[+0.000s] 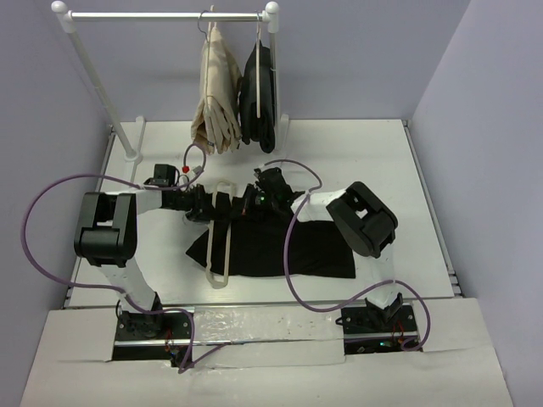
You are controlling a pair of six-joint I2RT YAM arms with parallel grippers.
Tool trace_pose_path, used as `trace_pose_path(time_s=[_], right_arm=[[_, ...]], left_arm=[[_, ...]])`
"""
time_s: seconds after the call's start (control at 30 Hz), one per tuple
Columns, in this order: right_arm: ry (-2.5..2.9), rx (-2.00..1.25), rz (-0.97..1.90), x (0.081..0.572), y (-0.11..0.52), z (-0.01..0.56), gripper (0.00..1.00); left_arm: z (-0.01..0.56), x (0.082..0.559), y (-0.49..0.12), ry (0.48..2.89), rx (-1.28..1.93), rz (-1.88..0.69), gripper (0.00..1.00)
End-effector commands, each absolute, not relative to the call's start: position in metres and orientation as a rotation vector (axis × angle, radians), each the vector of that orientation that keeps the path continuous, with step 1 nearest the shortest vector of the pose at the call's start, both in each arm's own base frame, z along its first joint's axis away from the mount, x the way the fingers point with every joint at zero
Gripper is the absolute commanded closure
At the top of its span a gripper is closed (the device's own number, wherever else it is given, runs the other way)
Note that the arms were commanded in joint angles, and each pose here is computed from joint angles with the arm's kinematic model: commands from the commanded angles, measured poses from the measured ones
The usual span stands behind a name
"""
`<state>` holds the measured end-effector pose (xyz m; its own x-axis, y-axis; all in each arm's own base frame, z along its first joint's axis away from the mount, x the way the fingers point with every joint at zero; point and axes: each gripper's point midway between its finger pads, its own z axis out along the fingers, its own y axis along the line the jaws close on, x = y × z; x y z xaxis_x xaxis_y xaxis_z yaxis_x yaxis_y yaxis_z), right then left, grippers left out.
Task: Place the trousers on the hanger
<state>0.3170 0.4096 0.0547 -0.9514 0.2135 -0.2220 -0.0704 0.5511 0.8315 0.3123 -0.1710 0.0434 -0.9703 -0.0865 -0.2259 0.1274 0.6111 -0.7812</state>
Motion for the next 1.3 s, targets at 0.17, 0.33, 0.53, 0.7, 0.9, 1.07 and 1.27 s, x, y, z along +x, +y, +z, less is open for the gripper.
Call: trace_pose_path(time_s=[0.17, 0.33, 0.53, 0.7, 0.9, 1.07, 1.27], right_arm=[[2.386, 0.047, 1.417, 0.321, 0.411, 0.097, 1.00], [2.357, -0.003, 1.430, 0.316, 0.409, 0.113, 1.00], [2.340, -0.036, 1.457, 0.301, 0.400, 0.128, 1.00], [2.332, -0.034, 1.474, 0.292, 0.390, 0.138, 1.00], [2.205, -0.072, 1.508, 0.298, 0.385, 0.203, 1.00], [2.102, -0.125, 1.543, 0.305, 0.393, 0.259, 1.00], [2.004, -0.130, 1.610, 0.305, 0.398, 0.303, 1.00]], left_arm=[[0.062, 0.320, -0.163, 2.556, 0.099, -1.241, 0.91], [0.055, 0.320, -0.154, 2.600, 0.092, -1.169, 0.98], [0.048, 0.326, -0.142, 2.626, 0.047, -1.115, 1.00], [0.045, 0.328, -0.137, 2.637, 0.055, -1.061, 1.00], [0.040, 0.325, -0.131, 2.661, 0.096, -1.007, 1.00], [0.042, 0.323, -0.133, 2.658, 0.115, -1.022, 1.00], [0.041, 0.325, -0.136, 2.666, 0.125, -1.003, 1.00]])
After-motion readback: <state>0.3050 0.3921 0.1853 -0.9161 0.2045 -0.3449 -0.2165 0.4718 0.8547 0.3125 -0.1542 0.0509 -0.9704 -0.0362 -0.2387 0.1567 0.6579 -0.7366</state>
